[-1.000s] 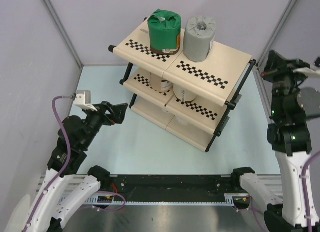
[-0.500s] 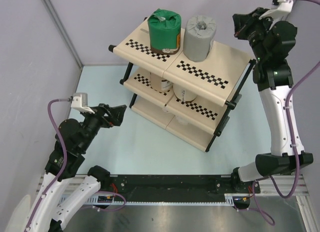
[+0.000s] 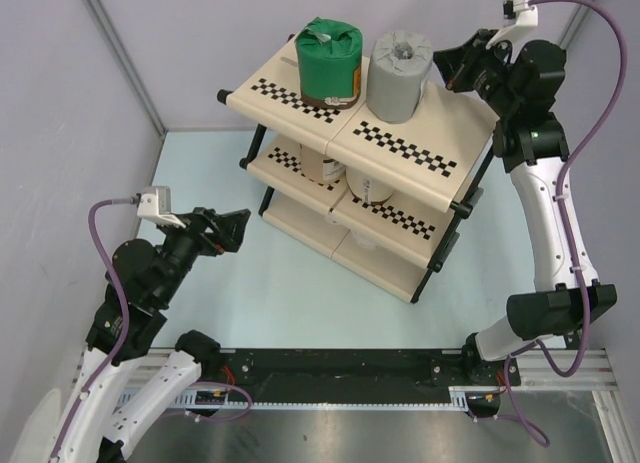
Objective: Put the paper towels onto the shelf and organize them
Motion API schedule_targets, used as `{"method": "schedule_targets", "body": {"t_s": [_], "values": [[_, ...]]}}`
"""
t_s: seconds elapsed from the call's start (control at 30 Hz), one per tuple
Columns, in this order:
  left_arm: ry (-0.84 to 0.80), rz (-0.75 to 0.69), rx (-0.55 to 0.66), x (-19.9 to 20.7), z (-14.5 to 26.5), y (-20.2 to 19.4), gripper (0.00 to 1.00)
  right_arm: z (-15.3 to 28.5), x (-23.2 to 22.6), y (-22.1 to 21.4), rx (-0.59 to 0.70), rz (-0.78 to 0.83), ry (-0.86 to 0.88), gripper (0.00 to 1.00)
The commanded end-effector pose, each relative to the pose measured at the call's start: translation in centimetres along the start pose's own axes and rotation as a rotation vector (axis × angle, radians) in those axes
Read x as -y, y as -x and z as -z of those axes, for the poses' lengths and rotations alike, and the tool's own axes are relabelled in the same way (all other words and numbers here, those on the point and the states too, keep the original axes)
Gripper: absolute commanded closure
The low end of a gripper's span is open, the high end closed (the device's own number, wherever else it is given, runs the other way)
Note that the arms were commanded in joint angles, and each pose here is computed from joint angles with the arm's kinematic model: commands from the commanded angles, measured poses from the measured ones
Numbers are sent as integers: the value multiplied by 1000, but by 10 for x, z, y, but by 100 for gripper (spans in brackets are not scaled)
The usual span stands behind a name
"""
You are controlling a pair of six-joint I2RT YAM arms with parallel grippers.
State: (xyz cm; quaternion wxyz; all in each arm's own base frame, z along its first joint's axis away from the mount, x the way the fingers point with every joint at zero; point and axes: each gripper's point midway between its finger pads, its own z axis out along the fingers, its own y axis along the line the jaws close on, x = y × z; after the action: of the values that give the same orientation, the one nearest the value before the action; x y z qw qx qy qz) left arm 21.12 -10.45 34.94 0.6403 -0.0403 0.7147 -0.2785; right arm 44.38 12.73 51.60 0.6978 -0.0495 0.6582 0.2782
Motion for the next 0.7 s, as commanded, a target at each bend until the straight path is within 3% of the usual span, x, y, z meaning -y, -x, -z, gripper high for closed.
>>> {"method": "schedule_targets", "body": {"t_s": [0.0,0.67], "values": [[-6,-6,25,4,4,12,1,12,-26,-3,-12,26,125,100],[11,-9,18,-1,4,8,1,9,-44,-38,0,37,19,100]]}}
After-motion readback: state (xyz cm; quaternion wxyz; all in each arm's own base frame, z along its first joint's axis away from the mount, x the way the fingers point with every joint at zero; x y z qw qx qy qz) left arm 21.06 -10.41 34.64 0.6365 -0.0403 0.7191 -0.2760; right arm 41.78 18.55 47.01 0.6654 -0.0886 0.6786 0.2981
